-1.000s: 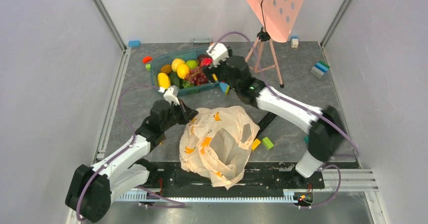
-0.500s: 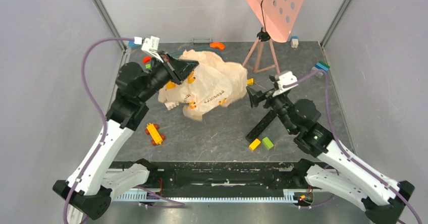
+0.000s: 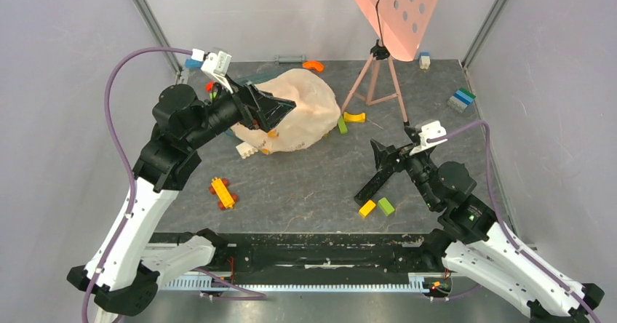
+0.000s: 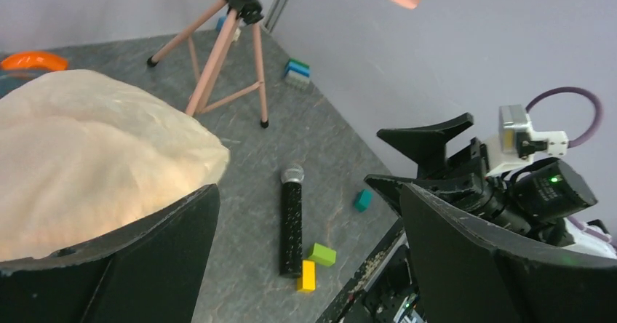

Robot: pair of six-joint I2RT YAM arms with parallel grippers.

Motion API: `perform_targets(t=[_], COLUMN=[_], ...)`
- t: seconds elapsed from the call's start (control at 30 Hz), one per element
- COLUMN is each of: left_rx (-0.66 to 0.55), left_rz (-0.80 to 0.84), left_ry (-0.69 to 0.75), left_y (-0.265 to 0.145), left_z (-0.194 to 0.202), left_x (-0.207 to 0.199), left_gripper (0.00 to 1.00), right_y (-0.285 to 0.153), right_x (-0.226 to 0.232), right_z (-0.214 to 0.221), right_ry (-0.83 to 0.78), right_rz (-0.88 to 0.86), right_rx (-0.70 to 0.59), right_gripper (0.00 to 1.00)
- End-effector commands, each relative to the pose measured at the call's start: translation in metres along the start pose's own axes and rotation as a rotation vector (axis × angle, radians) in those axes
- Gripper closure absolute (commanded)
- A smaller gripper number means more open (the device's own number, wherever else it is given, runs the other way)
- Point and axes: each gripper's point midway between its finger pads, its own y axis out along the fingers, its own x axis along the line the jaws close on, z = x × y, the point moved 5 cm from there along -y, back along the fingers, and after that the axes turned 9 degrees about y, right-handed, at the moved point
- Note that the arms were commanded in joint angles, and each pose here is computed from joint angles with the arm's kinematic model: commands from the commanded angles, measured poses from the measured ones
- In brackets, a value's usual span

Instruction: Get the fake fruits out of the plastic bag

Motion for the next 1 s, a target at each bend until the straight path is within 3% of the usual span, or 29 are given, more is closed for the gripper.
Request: perform_targets(t=[0.0,0.33,0.47,0.7,0.97], left_rx=[0.033,0.127,0.138,0.259,0.211], left_rz=[-0.065,-0.167,-0.266,-0.468,-0.51], left_ry=[0.072,0.055,0.032,-0.023,-0.025], left_y=[-0.014,-0.024,-0.038,-0.061,-0.07], left_z=[0.001,0.047,0.077,0.137,0.15], left_x=[0.005,0.027,0.044,0.075,0.083], left_gripper=[0.0,0.0,0.0,0.0,0.0], right_y=[-0.004,-0.018,-0.027,-0.041,-0.045], right_x=[-0.005,-0.017,-0.027,-0.04,-0.041], right_z=[0.005,0.022,0.03,0.049,0.068], right_ry=[0.012,0.027,0.076,0.118,0.13], right_rz=[0.028,0.073,0.138,0.183,0.185], right_rx=[0.014,0.024,0.031,0.014,0.078], right_gripper=[0.02,0.02,0.02,0.02,0.02])
